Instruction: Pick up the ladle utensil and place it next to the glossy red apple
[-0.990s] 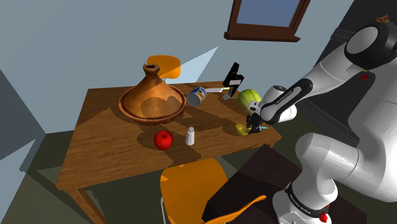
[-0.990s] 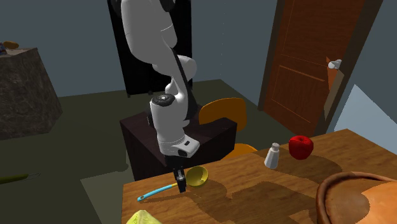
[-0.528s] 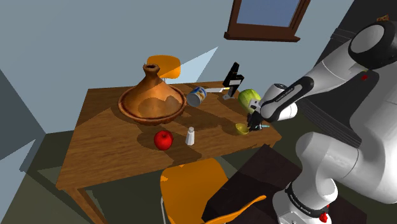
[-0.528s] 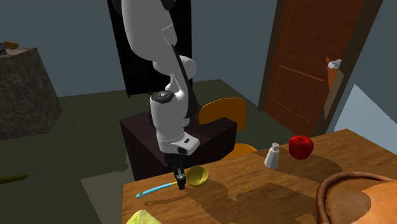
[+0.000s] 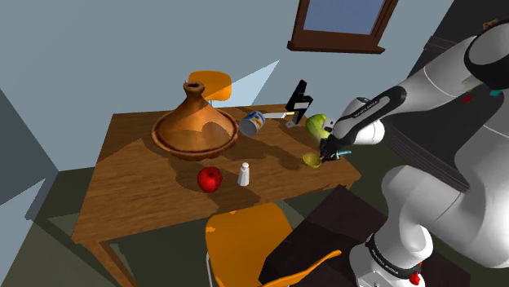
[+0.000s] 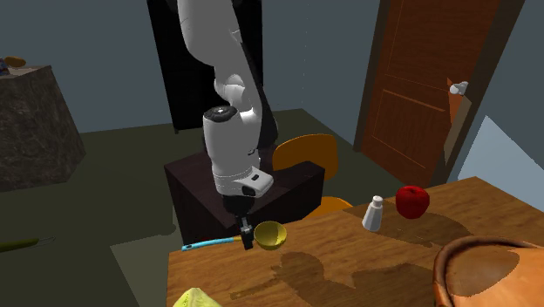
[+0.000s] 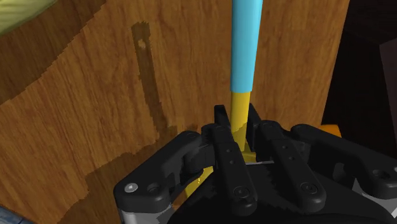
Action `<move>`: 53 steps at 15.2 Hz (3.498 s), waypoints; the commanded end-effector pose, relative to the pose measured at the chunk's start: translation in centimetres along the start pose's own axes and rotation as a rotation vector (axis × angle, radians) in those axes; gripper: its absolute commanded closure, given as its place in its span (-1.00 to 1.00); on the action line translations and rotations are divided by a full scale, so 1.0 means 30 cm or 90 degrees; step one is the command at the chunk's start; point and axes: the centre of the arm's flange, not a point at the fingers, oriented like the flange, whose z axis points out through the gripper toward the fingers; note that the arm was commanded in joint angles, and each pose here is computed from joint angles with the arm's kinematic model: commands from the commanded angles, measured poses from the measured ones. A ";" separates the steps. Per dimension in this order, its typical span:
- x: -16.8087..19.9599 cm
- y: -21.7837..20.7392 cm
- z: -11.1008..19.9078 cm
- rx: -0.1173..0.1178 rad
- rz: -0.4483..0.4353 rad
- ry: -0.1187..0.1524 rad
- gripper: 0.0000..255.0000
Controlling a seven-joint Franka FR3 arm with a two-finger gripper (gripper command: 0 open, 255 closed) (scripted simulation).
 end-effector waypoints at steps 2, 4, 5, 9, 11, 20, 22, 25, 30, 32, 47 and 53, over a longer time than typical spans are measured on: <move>0.007 0.008 -0.052 0.001 0.000 0.000 1.00; 0.010 0.012 -0.086 0.001 0.000 0.000 1.00; 0.012 0.015 -0.104 0.001 0.000 0.000 1.00; 0.017 0.025 -0.173 0.001 0.000 0.000 1.00; 0.020 0.030 -0.208 0.001 0.000 0.000 1.00; 0.033 0.052 -0.364 0.001 0.000 0.000 1.00; 0.036 0.057 -0.399 0.001 0.000 0.000 1.00; 0.120 0.084 -0.399 0.001 0.000 0.000 1.00; 0.329 0.147 -0.373 0.001 0.000 0.000 1.00; 0.413 0.173 -0.363 0.001 0.000 0.000 1.00; 1.040 0.364 -0.286 0.001 0.000 0.000 1.00; 1.290 0.441 -0.255 0.001 0.000 0.000 1.00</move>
